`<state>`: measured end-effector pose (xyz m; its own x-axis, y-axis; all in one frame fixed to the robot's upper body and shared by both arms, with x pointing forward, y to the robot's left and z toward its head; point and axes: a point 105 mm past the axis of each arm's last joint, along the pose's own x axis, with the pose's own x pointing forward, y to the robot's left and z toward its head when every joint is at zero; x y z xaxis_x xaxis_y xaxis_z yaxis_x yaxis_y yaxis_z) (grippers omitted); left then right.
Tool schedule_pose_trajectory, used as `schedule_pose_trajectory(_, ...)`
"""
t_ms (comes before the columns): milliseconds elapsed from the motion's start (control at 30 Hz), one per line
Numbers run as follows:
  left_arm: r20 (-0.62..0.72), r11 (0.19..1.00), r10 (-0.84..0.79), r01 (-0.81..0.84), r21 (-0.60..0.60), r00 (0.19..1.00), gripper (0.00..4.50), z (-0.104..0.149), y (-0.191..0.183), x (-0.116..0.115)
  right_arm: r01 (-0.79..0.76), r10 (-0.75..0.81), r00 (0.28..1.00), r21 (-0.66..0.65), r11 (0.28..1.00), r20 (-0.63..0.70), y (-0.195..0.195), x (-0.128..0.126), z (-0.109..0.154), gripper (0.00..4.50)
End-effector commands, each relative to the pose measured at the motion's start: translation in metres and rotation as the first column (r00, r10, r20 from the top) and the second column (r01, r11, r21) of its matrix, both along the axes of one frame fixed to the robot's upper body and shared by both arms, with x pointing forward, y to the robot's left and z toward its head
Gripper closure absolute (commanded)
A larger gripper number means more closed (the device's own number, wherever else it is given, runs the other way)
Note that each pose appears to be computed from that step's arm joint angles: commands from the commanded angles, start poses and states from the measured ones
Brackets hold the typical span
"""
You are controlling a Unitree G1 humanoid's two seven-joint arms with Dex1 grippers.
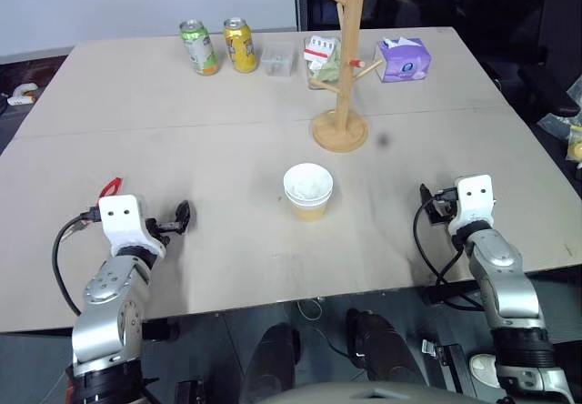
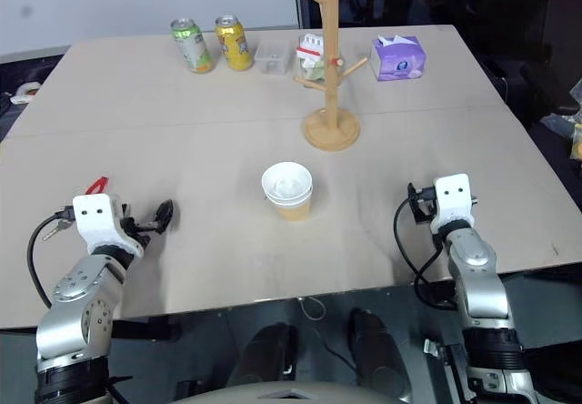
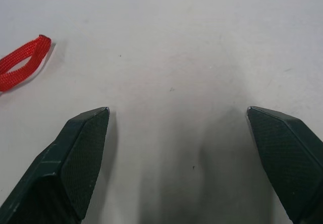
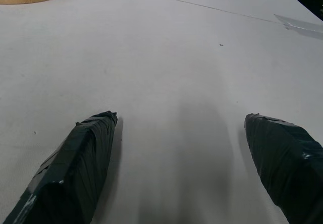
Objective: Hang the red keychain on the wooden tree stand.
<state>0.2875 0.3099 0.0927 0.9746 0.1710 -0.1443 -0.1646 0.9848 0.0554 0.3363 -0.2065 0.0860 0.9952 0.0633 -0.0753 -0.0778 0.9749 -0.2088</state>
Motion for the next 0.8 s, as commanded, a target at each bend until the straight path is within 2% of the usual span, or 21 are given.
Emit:
schedule_pose_trajectory(33, 0.035, 0.991, -0.131, 0.13, 0.045, 0.991, 0.0, 0.029, -0.007, 0.001, -0.199, 0.202, 0.978, -0.052, 0.979, 0.048, 0.018, 0.005, 0.031, 0.15)
schedule_pose_trajectory(100, 0.016, 0.93, -0.361, 0.359, 0.082, 0.932, 0.0, 0.058, -0.026, 0.002, -0.516, 0.519, 0.855, -0.123, 0.848, -0.005, 0.05, -0.001, 0.057, 0.15)
schedule_pose_trajectory(167, -0.017, 0.862, -0.497, 0.496, 0.101, 0.867, 0.0, 0.076, -0.039, 0.0, -0.689, 0.687, 0.723, -0.16, 0.707, -0.079, 0.067, -0.009, 0.071, 0.15)
schedule_pose_trajectory(333, -0.054, 0.694, -0.715, 0.717, 0.074, 0.697, 0.0, 0.113, -0.066, -0.014, -0.898, 0.875, 0.436, -0.163, 0.408, -0.212, 0.094, -0.025, 0.104, 0.15)
schedule_pose_trajectory(500, -0.157, 0.525, -0.835, 0.849, 0.063, 0.528, 0.0, 0.131, -0.085, -0.032, -0.978, 0.945, 0.156, -0.182, 0.106, -0.288, 0.134, -0.049, 0.124, 0.15)
schedule_pose_trajectory(567, -0.192, 0.488, -0.849, 0.87, 0.072, 0.493, 0.0, 0.135, -0.089, -0.036, -0.983, 0.954, 0.073, -0.183, 0.019, -0.292, 0.151, -0.057, 0.127, 0.15)
schedule_pose_trajectory(667, -0.206, 0.454, -0.863, 0.887, 0.086, 0.462, 0.0, 0.141, -0.096, -0.04, -0.979, 0.954, 0.001, -0.195, -0.06, -0.299, 0.169, -0.065, 0.129, 0.15)
schedule_pose_trajectory(800, -0.194, 0.437, -0.873, 0.894, 0.096, 0.448, 0.0, 0.143, -0.104, -0.041, -0.963, 0.948, -0.052, -0.235, -0.131, -0.314, 0.191, -0.069, 0.13, 0.15)
